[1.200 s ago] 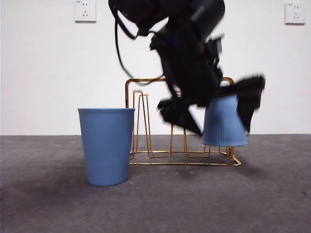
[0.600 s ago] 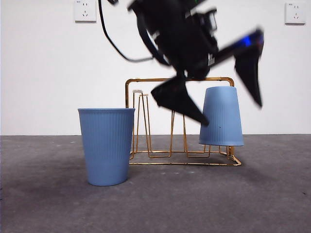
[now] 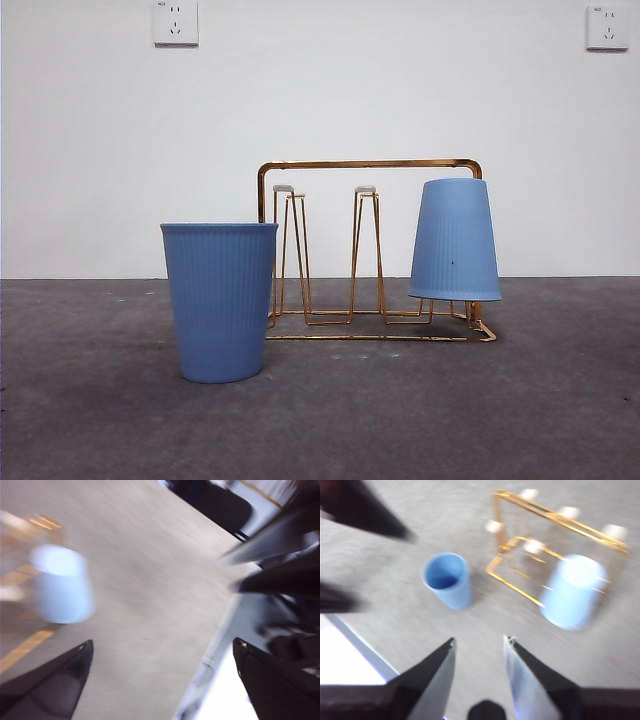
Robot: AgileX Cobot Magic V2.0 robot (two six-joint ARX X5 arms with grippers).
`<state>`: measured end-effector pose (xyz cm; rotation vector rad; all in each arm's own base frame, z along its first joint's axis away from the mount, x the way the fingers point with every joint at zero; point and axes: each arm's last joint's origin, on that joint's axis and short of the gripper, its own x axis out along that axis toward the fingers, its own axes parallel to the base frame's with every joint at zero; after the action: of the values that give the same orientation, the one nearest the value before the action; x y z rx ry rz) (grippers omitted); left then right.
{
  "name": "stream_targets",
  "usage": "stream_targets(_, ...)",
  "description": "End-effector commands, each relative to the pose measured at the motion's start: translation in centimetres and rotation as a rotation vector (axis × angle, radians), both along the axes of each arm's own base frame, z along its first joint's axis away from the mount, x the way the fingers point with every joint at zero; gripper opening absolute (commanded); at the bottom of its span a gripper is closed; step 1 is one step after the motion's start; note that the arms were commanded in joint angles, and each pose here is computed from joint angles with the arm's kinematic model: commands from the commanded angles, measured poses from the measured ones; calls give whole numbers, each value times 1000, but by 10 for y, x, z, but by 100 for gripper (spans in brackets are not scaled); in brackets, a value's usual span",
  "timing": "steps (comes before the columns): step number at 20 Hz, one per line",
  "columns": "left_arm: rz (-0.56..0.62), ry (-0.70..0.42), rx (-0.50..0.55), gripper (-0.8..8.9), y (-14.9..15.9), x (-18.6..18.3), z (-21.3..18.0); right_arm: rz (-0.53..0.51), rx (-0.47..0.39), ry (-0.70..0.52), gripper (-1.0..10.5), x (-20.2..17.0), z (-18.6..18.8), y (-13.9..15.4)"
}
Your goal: Pick up cup 1,put cup 1 in the cup rack,pick up cup 2,put cup 2 in the cup rack
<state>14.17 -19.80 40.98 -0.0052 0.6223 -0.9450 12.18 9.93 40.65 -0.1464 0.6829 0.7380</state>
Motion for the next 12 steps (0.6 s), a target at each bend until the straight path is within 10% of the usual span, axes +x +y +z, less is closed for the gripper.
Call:
stream_targets(1, 57, -85, 24, 470, 30, -18, 14, 44, 23, 70, 367, 28, -13, 25)
stream_targets(12, 219, -165, 132, 470, 108, -69, 26, 61, 57, 320, 441, 131, -112, 128)
